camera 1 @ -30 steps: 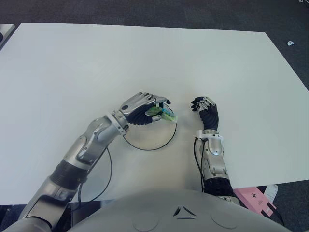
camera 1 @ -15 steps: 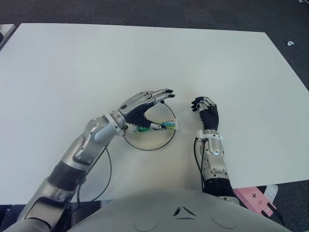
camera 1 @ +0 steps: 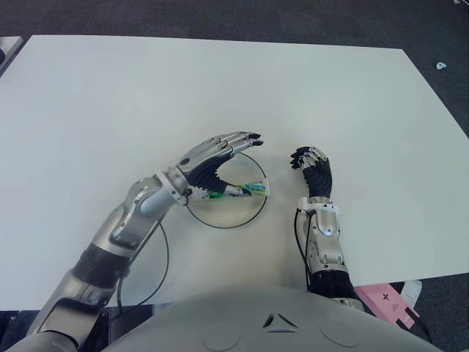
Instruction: Put the toothpaste on the table into the plate.
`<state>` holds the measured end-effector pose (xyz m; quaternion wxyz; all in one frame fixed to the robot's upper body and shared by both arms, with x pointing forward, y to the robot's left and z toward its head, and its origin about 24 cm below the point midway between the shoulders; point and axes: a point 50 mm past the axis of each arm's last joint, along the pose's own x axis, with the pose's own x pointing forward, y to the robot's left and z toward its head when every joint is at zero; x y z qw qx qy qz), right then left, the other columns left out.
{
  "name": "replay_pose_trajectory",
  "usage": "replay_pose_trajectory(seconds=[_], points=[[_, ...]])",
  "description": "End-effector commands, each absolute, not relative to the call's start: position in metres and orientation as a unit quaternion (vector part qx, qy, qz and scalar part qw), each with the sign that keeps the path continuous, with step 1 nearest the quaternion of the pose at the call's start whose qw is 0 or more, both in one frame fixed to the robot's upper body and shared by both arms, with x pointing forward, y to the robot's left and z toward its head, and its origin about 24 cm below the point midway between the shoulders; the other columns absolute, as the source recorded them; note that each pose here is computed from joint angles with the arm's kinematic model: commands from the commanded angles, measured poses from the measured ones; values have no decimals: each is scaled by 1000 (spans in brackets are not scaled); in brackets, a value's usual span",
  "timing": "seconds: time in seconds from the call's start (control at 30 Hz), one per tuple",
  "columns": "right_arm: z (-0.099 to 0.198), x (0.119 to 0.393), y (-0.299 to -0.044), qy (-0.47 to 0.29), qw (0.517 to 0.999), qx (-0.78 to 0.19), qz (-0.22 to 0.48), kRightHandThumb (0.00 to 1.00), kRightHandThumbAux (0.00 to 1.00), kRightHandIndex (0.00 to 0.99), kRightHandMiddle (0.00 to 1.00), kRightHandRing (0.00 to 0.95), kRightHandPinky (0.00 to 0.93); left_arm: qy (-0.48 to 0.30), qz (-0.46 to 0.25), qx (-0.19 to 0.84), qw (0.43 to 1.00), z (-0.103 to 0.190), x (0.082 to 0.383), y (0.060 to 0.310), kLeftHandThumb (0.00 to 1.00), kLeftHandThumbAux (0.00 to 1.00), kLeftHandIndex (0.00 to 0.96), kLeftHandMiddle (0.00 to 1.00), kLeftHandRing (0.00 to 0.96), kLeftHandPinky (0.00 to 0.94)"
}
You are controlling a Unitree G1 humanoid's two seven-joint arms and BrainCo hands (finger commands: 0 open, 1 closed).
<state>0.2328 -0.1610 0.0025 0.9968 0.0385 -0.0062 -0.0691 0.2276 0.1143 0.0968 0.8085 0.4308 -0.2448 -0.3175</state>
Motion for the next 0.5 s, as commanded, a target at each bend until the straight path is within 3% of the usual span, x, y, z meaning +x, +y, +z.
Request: replay_pose_trajectory(seconds=[0.03, 0.23, 0.37, 0.43, 0.5], points=[[-18, 222, -163, 50, 995, 42, -75, 707, 727, 430, 536, 539, 536, -240, -294, 410, 829, 89, 225, 118, 58, 499, 0, 0, 0, 0], [-18, 222, -163, 52, 995, 45, -76, 708, 727, 430, 532, 538, 539, -242, -228, 373, 866, 81, 224, 125, 57, 562, 0, 0, 0, 22], [-17, 222, -163, 52, 995, 42, -76, 708, 727, 429, 529, 537, 536, -252, -141, 328, 899, 82, 226, 127, 53, 710, 17, 53, 64, 155], [-18, 221, -163, 52, 995, 39, -77, 708, 727, 429, 527, 537, 535, -253, -93, 303, 914, 82, 226, 131, 50, 770, 54, 111, 123, 203], [-18, 221, -163, 53, 995, 38, -77, 708, 728, 429, 526, 537, 535, -248, -54, 280, 926, 81, 226, 135, 32, 856, 174, 207, 207, 260]])
